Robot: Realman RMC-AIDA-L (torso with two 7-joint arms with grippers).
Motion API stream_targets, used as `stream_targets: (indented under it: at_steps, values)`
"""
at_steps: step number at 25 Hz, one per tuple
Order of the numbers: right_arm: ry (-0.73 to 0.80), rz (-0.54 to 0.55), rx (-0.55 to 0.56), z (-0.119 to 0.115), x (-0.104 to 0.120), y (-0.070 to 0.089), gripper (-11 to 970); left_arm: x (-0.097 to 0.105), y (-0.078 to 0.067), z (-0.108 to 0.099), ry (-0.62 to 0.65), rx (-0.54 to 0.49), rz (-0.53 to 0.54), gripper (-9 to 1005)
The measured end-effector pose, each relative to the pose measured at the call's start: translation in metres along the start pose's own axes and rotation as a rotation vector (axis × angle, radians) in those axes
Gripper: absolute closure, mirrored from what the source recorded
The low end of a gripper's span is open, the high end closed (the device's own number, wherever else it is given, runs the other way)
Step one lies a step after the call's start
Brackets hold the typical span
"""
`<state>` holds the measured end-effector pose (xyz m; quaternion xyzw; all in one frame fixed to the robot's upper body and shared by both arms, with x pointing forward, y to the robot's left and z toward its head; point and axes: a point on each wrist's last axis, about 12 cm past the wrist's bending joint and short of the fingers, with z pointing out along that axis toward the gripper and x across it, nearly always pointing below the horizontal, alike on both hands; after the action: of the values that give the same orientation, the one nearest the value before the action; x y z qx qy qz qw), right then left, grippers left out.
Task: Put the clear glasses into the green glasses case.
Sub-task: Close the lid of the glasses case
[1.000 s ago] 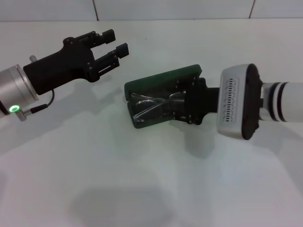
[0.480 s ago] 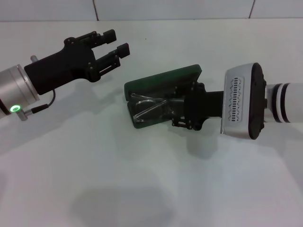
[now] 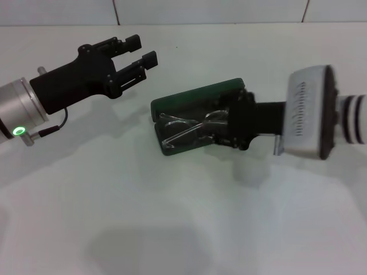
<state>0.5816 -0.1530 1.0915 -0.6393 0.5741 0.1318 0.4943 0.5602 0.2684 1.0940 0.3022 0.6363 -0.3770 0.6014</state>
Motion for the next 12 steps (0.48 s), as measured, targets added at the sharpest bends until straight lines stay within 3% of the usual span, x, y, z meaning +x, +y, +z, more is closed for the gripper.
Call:
stream_targets:
  at_steps: [6,9,12]
  values:
    - [-0.213,0.141,-0.003,-0.062,0.009,-0.003,467,0.000,-0.001,0.001,-0.004,0.000,-0.005,387]
    - [-0.334,0.270,0.064,-0.098,0.026,-0.008,466,0.001,0.000,0.001,0.001,-0.009,-0.021,386]
    - [-0.458,0.409,0.219,-0.132,0.046,-0.009,466,0.001,0.006,0.006,0.025,-0.044,-0.065,385]
